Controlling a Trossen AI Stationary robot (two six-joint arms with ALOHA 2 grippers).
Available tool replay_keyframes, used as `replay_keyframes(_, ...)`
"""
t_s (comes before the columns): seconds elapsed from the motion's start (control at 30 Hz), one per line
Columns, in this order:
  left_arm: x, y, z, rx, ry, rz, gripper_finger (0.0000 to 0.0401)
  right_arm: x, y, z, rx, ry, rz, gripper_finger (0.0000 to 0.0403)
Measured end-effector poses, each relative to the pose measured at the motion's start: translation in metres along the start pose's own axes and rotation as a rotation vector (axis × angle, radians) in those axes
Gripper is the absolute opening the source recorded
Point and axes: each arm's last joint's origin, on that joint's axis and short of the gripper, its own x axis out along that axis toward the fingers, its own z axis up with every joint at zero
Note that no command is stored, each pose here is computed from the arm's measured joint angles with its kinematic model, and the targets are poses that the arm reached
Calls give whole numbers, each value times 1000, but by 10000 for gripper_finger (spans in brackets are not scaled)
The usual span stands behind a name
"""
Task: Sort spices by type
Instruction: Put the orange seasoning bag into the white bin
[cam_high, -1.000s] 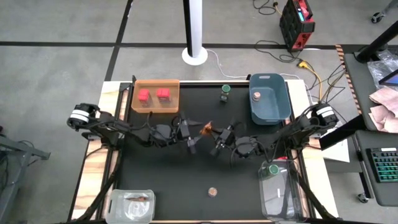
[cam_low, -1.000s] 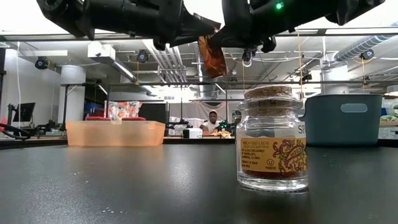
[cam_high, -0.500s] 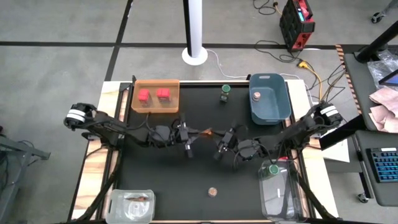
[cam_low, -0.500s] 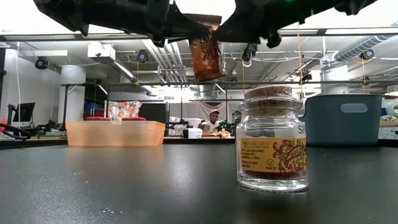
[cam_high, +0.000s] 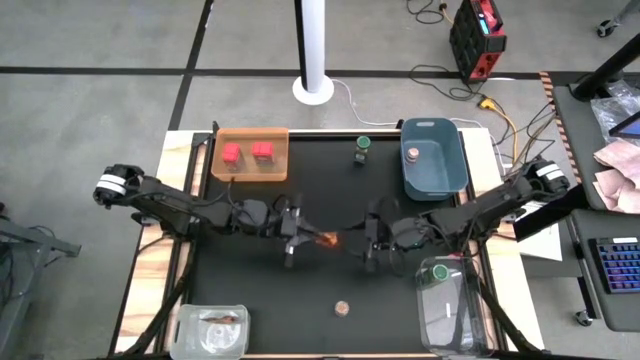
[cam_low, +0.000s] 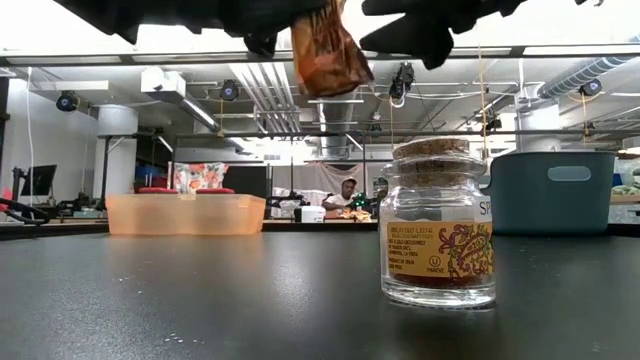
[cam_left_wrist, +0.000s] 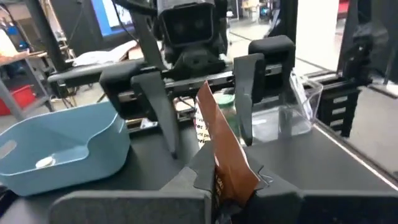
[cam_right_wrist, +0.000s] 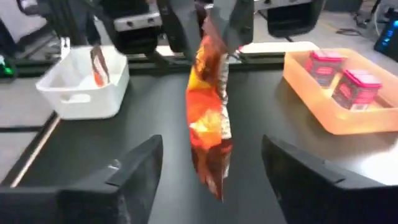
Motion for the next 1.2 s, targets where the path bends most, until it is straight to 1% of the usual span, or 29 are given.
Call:
replay_keyframes(0.17, 4, -4, 2, -11, -43, -5, 0, 12, -3, -4, 11, -12, 9, 288)
replay_keyframes(0.23, 5, -7, 0, -15, -42, -16, 0, 16, -2, -5, 3, -28, 32, 288)
replay_keyframes(0.3, 5, -10, -1, -23, -38, -25, 0, 19, -1, -6, -9, -43, 37, 281)
replay_keyframes(0.4, 5, -13, 0, -29, -40, -35, 0, 20, 0, -6, -20, -55, 47, 251)
replay_keyframes(0.5, 5, -15, 0, -35, -43, -40, 0, 20, 1, -4, -16, -71, 89, 206)
replay_keyframes(0.6, 5, -15, 0, -40, -43, -40, 0, 20, 3, -3, -9, -72, 141, 150)
replay_keyframes(0.77, 5, -15, 0, -40, -47, -40, 0, 21, 3, -5, -1, -64, 146, 34)
replay_keyframes(0.8, 5, -15, 0, -40, -47, -40, 0, 22, 3, -5, -5, -64, 145, 24)
replay_keyframes(0.9, 5, -15, 0, -43, -44, -40, 0, 21, 3, -5, -8, -62, 134, 17)
replay_keyframes(1.03, 5, -16, -1, -79, -23, -43, 4, 17, 4, -4, -33, -51, 127, 13)
replay_keyframes(1.1, 5, -16, -1, -116, -17, -40, 13, 14, 7, -4, -48, -41, 136, 13)
replay_keyframes(1.2, 4, -17, -3, -137, 0, -50, 37, 10, 12, -5, -75, -20, 153, 13)
